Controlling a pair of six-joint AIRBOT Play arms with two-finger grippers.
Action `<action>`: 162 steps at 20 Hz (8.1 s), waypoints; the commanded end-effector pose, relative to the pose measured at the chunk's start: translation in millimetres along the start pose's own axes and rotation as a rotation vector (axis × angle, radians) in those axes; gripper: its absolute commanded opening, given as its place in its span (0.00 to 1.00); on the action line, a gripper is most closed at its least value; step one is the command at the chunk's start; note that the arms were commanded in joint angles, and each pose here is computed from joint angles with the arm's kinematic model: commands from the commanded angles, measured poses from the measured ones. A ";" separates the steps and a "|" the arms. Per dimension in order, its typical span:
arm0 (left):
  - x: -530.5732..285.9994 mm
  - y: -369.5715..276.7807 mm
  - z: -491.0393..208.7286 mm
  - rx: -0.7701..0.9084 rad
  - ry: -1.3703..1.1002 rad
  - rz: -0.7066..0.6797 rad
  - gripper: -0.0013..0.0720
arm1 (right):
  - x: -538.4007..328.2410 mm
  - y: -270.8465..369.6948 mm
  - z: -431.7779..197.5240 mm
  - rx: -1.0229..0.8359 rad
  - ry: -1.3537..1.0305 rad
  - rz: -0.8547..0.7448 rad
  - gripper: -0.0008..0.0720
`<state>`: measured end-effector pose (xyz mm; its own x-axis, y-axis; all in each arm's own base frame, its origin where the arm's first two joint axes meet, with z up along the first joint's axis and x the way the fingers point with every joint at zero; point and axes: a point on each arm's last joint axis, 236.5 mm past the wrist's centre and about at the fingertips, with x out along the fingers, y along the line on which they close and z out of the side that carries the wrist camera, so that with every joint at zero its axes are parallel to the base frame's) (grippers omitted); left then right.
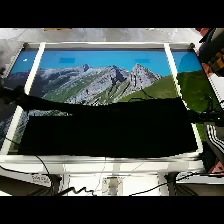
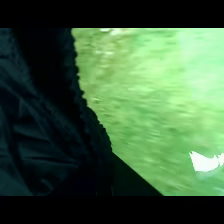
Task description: Fold the clothes and pants, and hang the long-sleeved shirts on hangers.
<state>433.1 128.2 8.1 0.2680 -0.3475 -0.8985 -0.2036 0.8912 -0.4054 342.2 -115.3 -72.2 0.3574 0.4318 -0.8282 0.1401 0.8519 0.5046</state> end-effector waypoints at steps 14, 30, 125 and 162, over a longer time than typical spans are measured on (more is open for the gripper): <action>58.0 60.5 51.1 -0.148 -0.167 0.084 0.97 | -0.5 -8.6 9.5 0.000 -0.040 -0.036 0.04; 83.7 103.4 41.6 0.042 -0.109 0.180 0.56 | -0.5 -6.4 10.2 0.028 -0.043 -0.026 0.04; -107.5 -17.1 -1.5 0.016 -0.348 0.191 0.56 | -49.0 -81.2 -90.6 0.706 -0.328 -0.297 0.45; -8.5 92.7 -306.0 -0.470 0.133 0.259 0.72 | -56.5 -56.6 -60.2 0.496 -0.404 -0.213 0.04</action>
<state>126.8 133.1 -59.0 -0.0210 -0.1596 -0.9870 -0.6256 0.7721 -0.1115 258.1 -170.4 -69.1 0.5783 0.0410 -0.8148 0.6198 0.6273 0.4715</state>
